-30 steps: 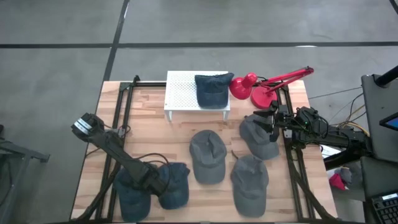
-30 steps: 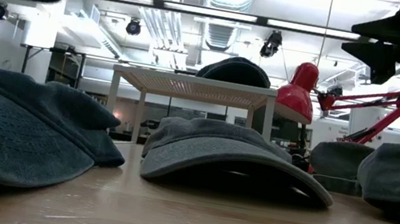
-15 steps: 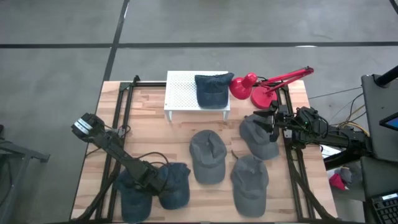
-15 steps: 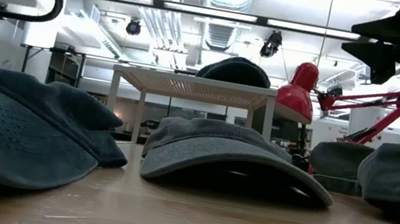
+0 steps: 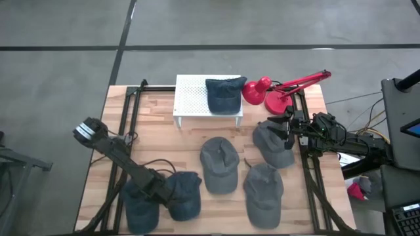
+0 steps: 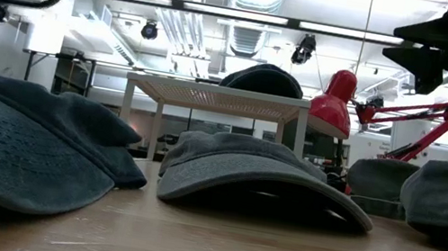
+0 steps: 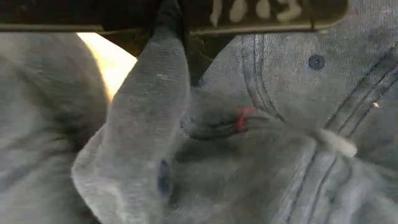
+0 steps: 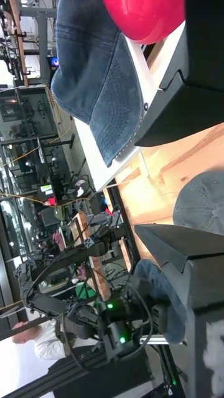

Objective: Pick & Place hat
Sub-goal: Stack the left blue cap on top of the blue cap on the shelf

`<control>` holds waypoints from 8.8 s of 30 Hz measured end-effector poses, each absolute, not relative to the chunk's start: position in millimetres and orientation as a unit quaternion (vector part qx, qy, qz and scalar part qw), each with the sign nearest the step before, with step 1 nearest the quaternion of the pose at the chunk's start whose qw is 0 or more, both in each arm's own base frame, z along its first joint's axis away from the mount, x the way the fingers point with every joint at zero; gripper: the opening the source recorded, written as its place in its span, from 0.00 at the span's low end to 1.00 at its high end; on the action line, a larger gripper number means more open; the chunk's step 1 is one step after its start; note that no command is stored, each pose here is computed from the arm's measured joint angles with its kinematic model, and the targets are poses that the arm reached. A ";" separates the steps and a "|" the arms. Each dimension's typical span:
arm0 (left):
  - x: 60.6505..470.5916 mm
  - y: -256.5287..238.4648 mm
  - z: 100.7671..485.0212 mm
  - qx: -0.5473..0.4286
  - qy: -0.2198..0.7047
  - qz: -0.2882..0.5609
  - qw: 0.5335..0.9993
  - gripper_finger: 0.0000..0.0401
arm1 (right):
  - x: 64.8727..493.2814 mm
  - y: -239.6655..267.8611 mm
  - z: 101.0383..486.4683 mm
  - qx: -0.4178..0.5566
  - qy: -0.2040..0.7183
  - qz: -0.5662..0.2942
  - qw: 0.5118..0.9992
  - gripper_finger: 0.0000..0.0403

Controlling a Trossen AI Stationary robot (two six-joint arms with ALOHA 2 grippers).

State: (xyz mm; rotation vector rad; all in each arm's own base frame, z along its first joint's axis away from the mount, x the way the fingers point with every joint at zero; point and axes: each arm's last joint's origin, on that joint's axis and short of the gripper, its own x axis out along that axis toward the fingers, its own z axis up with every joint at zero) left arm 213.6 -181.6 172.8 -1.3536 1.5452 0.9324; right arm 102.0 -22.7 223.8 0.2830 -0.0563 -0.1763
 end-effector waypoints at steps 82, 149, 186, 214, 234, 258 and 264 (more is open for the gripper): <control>364.1 -64.1 404.0 -0.411 0.378 0.358 0.748 0.00 | 119.2 -26.0 221.7 0.144 0.032 -0.083 0.986 0.52; 368.9 -95.2 394.8 -0.127 0.462 0.197 0.856 0.00 | 295.8 -35.8 357.2 -0.135 0.227 0.131 0.956 0.70; 371.5 -95.7 396.4 -0.133 0.444 0.203 0.863 0.07 | 309.3 -14.4 365.4 -0.113 0.216 0.157 0.957 0.03; 354.3 -130.8 395.9 -0.170 0.475 0.169 0.847 0.24 | 249.4 -12.0 415.2 -0.310 0.110 0.160 0.931 0.02; 344.7 -133.4 374.7 -0.141 0.474 0.288 0.820 0.24 | 233.5 -34.5 449.4 -0.428 -0.015 0.069 0.901 0.02; 261.3 -96.8 385.0 -0.103 0.317 0.311 0.890 0.24 | 248.0 -129.5 451.3 -0.390 -0.131 0.084 0.907 0.02; 234.1 -80.6 374.0 -0.118 0.251 0.270 0.922 0.24 | 261.6 -155.6 442.1 -0.359 -0.162 0.109 0.913 0.02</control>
